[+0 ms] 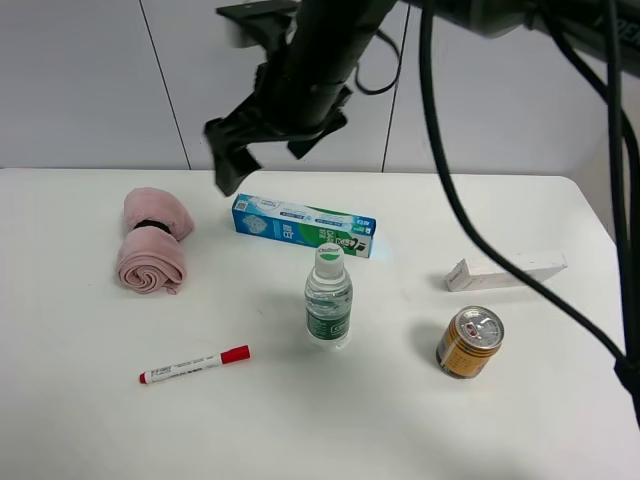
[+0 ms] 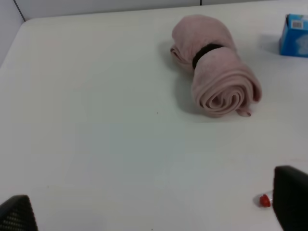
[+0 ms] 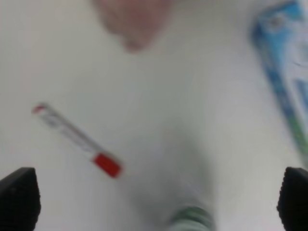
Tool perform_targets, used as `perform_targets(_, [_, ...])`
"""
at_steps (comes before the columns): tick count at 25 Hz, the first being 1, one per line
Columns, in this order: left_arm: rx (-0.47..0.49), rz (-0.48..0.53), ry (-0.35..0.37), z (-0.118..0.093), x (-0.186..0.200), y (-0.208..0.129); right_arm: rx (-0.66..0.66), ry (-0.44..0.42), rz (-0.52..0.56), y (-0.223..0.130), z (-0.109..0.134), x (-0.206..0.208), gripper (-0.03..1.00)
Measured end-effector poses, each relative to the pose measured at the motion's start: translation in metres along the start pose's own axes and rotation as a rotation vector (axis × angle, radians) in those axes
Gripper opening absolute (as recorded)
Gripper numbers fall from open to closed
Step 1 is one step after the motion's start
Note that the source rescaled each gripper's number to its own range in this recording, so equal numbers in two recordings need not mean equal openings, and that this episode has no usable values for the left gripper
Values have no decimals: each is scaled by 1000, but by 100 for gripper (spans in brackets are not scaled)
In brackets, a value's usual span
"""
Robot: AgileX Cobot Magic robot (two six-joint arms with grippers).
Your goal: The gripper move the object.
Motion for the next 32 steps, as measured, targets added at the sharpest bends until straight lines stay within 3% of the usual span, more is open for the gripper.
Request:
perform_targets(8, [0,0,0,0,0,0,-230,-178,-39,-5,-126,36,100])
perform_targets(14, [0,0,0,0,0,0,-356,-281,-119,-15,-178,84,100])
perform_targets(19, [0,0,0,0,0,0,-422,-342,-135,-38,-203,111,100])
perform_targets(25, [0,0,0,0,0,0,-571,-397,-74,-107,-227,137,100])
perform_targets(29, [0,0,0,0,0,0,-671,-502,-128,-159,-228,187,100])
perform_targets(32, [0,0,0,0,0,0,-717,-599,-189,-197,-215,225,100])
Point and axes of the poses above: a point on each arm's last joint axis where the gripper is mounted, x pointing back along that axis away from the gripper, z along the wrist's bending axis when the last joint is at zero, y = z × x, the point moved 6 cm from there along -x, pointing out along that axis toward the gripper, and after that the axes turned 11 degrees about -x, right-handed, at the moved point
